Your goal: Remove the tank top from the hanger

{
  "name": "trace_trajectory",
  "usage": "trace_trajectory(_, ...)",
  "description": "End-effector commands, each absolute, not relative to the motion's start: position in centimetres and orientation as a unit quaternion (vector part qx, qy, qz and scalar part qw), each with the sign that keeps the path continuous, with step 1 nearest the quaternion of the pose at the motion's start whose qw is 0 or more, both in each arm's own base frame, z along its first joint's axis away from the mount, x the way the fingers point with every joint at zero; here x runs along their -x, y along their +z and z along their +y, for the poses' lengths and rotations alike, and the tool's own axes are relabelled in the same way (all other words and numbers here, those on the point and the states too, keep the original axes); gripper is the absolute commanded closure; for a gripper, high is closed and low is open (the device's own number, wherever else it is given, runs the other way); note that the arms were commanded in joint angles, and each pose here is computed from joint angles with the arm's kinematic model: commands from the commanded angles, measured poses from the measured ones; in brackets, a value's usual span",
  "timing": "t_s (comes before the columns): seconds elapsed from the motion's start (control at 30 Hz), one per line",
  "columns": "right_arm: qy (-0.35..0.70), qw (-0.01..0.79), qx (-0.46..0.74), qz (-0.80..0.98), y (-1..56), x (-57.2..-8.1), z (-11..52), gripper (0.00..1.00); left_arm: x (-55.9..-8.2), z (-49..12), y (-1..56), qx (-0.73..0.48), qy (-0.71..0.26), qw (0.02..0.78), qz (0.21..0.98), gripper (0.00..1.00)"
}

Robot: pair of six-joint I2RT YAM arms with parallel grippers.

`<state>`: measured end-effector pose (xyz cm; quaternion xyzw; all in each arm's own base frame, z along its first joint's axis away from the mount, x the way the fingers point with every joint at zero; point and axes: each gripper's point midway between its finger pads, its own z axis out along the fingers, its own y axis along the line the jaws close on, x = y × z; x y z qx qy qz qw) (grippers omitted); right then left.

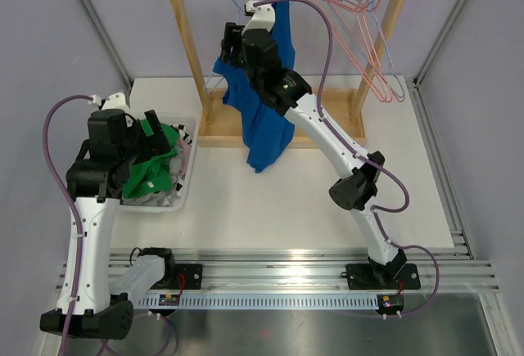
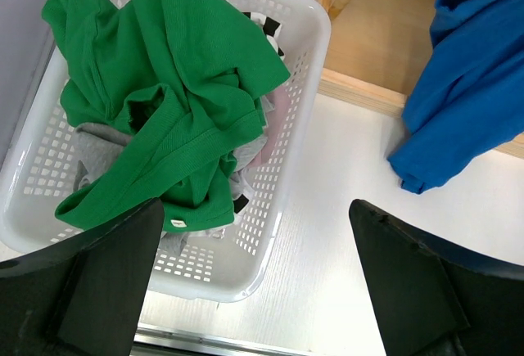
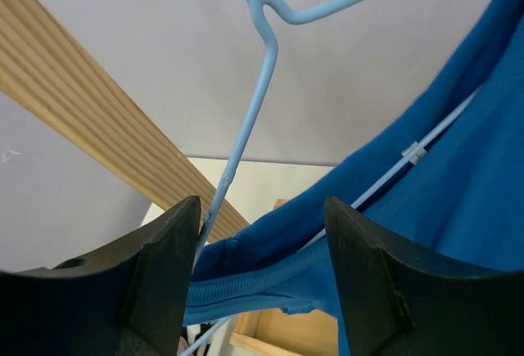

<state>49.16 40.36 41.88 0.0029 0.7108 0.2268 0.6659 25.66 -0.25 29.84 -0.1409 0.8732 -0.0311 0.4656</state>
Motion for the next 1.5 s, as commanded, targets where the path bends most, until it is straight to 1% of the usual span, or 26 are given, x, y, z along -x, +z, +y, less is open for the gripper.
trace_trajectory(0.0, 0.182, 0.692, -0.013, 0.698, 45.4, -47.7, 36.9, 0.32, -26.0, -1.0, 31.8, 0.118, -0.048, 0.499, 0.857, 0.01)
trace_trajectory(0.03, 0.174, 0.694, -0.014, 0.699, 45.6, -47.7, 36.4, 0.34, -26.0, -1.0, 31.8, 0.117, -0.049, 0.499, 0.857, 0.01)
trace_trajectory(0.07, 0.161, 0.690, -0.006, 0.706, 45.4, -47.5, 36.0, 0.39, -26.0, -1.1, 31.8, 0.116, -0.050, 0.499, 0.857, 0.01)
trace_trajectory(0.17, 0.150, 0.690, 0.000, 0.708, 45.8, -46.9, 35.2, 0.47, -25.9, -1.3, 31.6, 0.112, -0.053, 0.497, 0.859, 0.01)
trace_trajectory(0.2, 0.148, 0.690, 0.003, 0.709, 45.8, -46.7, 35.0, 0.53, -26.0, -1.4, 31.6, 0.111, -0.054, 0.494, 0.860, 0.01)
trace_trajectory(0.23, 0.145, 0.689, 0.006, 0.710, 45.9, -46.5, 34.7, 0.55, -25.9, -1.5, 31.6, 0.109, -0.055, 0.495, 0.860, 0.01)
trace_trajectory(0.37, 0.143, 0.672, 0.008, 0.727, 45.0, -46.9, 33.2, 0.55, -25.9, -1.6, 31.5, 0.105, -0.056, 0.494, 0.862, 0.01)
trace_trajectory(0.47, 0.146, 0.662, 0.011, 0.735, 44.8, -46.9, 32.2, 0.59, -25.8, -1.6, 31.5, 0.103, -0.055, 0.493, 0.862, 0.01)
trace_trajectory(0.57, 0.144, 0.659, 0.016, 0.738, 45.0, -46.5, 31.3, 0.67, -26.0, -1.7, 31.4, 0.102, -0.057, 0.491, 0.863, 0.01)
trace_trajectory(0.73, 0.147, 0.652, 0.024, 0.744, 45.0, -46.5, 29.8, 0.71, -26.1, -1.9, 31.4, 0.098, -0.059, 0.491, 0.864, 0.01)
trace_trajectory(0.77, 0.151, 0.648, 0.031, 0.746, 44.8, -46.5, 30.0, 0.79, -26.0, -1.9, 31.4, 0.097, -0.060, 0.491, 0.864, 0.01)
trace_trajectory(0.8, 0.150, 0.649, 0.034, 0.745, 44.8, -46.5, 29.9, 0.84, -26.0, -2.0, 31.5, 0.097, -0.060, 0.492, 0.863, 0.01)
trace_trajectory(0.93, 0.153, 0.650, 0.055, 0.743, 45.0, -47.0, 29.6, 0.86, -26.0, -2.0, 31.5, 0.095, -0.059, 0.493, 0.863, 0.01)
trace_trajectory(0.97, 0.157, 0.650, 0.061, 0.742, 45.0, -47.0, 29.7, 0.88, -26.0, -2.0, 31.5, 0.094, -0.061, 0.493, 0.863, 0.01)
trace_trajectory(1.0, 0.156, 0.651, 0.062, 0.740, 45.2, -47.1, 29.6, 1.00, -26.0, -2.1, 31.4, 0.093, -0.061, 0.491, 0.864, 0.01)
trace_trajectory(1.1, 0.155, 0.660, 0.074, 0.731, 46.1, -47.0, 29.6, 1.00, -26.0, -2.3, 31.6, 0.090, -0.067, 0.492, 0.863, 0.01)
trace_trajectory(1.23, 0.170, 0.681, 0.083, 0.707, 49.2, -45.8, 29.1, 1.00, -26.1, -3.0, 32.1, 0.081, -0.082, 0.496, 0.861, 0.01)
trace_trajectory(1.3, 0.179, 0.689, 0.089, 0.696, 50.6, -45.1, 29.0, 1.00, -26.1, -4.5, 32.7, 0.060, -0.116, 0.499, 0.857, 0.01)
trace_trajectory(1.47, 0.201, 0.708, 0.095, 0.670, 53.9, -43.0, 28.0, 1.00, -26.0, -7.0, 34.0, 0.028, -0.160, 0.516, 0.841, 0.01)
